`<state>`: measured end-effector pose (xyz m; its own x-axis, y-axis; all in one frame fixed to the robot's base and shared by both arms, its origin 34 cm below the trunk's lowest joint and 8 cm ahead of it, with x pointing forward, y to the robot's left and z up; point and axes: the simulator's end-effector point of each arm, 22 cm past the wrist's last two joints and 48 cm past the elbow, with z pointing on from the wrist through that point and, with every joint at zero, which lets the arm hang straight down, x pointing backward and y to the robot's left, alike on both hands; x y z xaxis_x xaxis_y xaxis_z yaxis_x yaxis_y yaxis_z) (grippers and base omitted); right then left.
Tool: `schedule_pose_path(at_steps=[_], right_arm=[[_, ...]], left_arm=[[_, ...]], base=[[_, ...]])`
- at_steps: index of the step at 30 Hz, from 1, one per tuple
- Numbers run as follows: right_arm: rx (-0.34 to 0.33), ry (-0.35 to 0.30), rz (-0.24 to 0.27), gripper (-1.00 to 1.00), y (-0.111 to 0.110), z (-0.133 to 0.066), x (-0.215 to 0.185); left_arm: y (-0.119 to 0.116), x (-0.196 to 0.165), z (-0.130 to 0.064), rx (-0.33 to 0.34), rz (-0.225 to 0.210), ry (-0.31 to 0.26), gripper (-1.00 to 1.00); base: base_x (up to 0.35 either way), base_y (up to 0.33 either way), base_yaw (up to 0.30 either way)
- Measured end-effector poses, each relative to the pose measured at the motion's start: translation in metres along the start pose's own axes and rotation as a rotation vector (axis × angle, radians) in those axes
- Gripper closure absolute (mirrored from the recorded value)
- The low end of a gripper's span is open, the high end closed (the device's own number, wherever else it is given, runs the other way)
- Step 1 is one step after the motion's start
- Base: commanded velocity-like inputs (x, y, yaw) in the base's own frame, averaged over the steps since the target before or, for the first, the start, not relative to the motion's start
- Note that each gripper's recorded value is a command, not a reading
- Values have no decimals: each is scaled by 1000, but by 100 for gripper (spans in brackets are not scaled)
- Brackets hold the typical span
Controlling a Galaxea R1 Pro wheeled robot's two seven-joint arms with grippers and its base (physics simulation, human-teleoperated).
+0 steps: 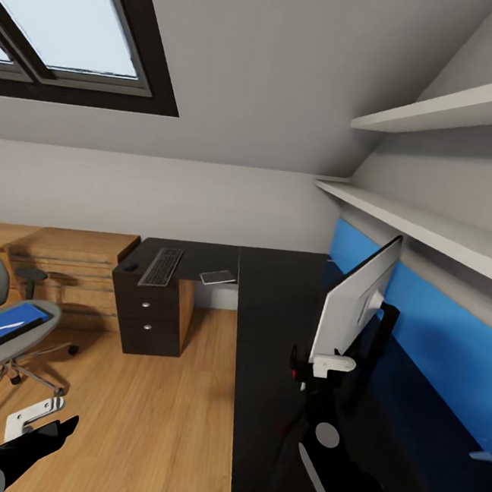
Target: In the bedroom, organize the workspace by keeping the computer under the desk, ensuring the monitor is on the desk, placing the keyboard on the desk next to the monitor, placing the mouse on the desk next to the keyboard, moving the folder from the swivel chair onto the desk next to the mouse, stacking the notebook on top of the folder with the pen on top of the notebook, and positioning the swivel chair next to the desk.
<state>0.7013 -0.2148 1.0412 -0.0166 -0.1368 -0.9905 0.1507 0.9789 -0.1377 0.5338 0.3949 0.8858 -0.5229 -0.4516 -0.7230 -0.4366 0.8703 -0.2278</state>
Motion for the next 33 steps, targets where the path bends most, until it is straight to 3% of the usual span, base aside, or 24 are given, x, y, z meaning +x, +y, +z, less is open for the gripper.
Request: schedule_pose_path(at_steps=[10, 27, 33], right_arm=[[81, 4, 1, -100, -19, 0, 1], [91, 5, 2, -100, -22, 0, 2], [151, 12, 16, -100, -45, 4, 3]], left_arm=[[-1, 0, 0, 3, -1, -1, -100], [-2, 0, 0, 4, -1, 0, -100], [-2, 0, 0, 4, -1, 0, -100]], base=[[126, 0, 0], [118, 0, 0], [26, 0, 0]])
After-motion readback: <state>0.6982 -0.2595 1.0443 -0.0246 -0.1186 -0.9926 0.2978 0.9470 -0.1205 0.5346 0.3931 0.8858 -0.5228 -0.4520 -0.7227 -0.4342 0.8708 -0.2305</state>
